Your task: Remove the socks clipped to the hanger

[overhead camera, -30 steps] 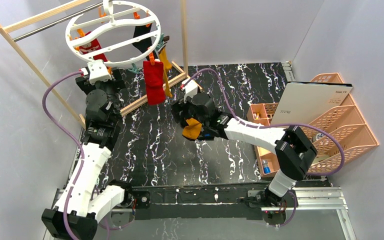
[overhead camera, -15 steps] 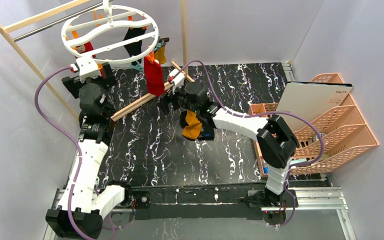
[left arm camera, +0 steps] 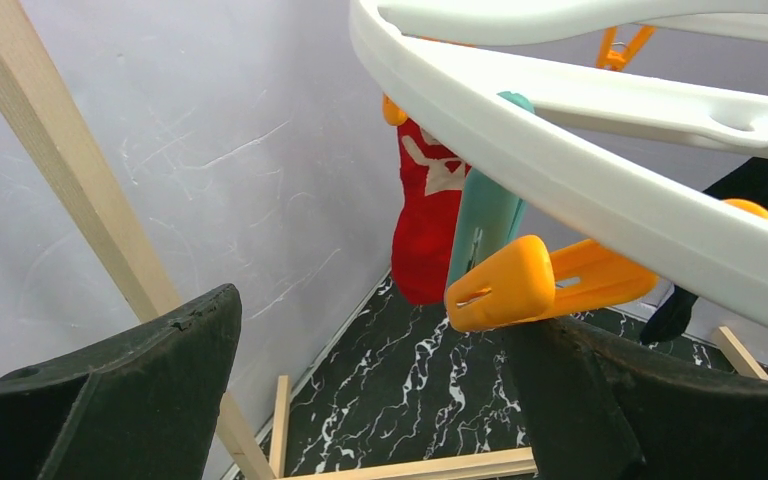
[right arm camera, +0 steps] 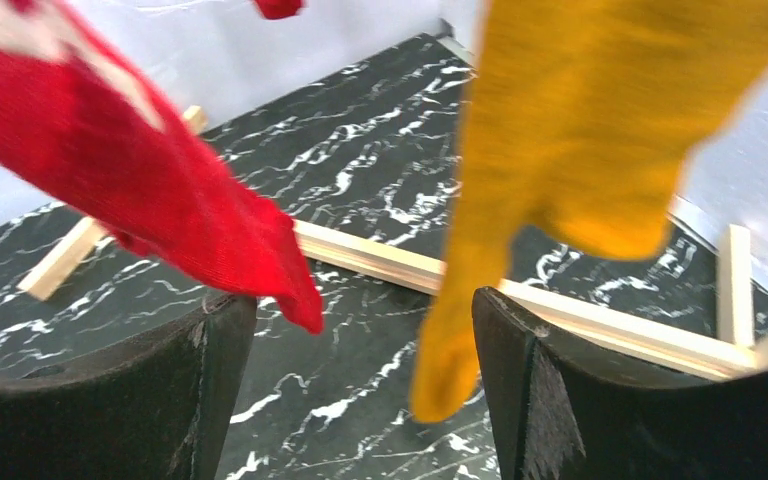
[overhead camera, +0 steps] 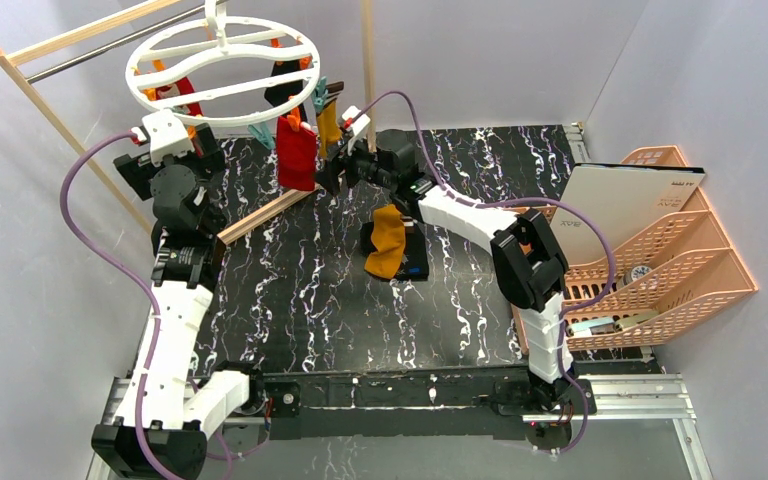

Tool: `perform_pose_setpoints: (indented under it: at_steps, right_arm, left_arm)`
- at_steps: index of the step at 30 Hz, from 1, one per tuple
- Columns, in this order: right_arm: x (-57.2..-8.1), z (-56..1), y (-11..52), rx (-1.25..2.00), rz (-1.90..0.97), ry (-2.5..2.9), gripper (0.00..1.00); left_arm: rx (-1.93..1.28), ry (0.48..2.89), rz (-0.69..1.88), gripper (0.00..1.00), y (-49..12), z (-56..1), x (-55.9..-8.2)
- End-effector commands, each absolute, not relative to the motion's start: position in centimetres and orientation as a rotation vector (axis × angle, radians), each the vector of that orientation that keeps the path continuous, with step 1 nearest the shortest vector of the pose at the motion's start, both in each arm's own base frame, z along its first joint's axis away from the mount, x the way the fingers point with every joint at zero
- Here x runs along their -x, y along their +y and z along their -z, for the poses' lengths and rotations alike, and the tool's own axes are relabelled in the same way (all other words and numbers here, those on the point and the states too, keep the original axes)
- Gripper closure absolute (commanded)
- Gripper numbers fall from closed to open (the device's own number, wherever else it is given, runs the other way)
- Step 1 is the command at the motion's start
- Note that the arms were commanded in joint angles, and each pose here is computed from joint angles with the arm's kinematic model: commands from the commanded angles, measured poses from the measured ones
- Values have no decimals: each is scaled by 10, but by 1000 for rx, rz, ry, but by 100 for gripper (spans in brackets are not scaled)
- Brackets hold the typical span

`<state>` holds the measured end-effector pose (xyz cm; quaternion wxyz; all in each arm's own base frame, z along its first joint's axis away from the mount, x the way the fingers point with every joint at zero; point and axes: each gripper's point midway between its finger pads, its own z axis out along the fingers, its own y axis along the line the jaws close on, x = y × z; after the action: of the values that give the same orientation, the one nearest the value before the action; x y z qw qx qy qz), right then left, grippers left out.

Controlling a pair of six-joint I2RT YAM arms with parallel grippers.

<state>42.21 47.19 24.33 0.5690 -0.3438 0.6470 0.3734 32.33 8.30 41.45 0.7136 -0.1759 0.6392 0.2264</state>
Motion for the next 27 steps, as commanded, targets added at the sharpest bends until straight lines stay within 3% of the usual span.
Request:
perform_pose_setpoints:
  at_steps: [1,27]
  right_arm:
    - [-402,-273,490,874,-990,1432,15]
    - [-383,-252,512,944,-1079,1471,44]
  left_arm:
    - [437,1367,-508,2,91,-433,-314]
    - [447,1356,-483,2,91,-437,-307]
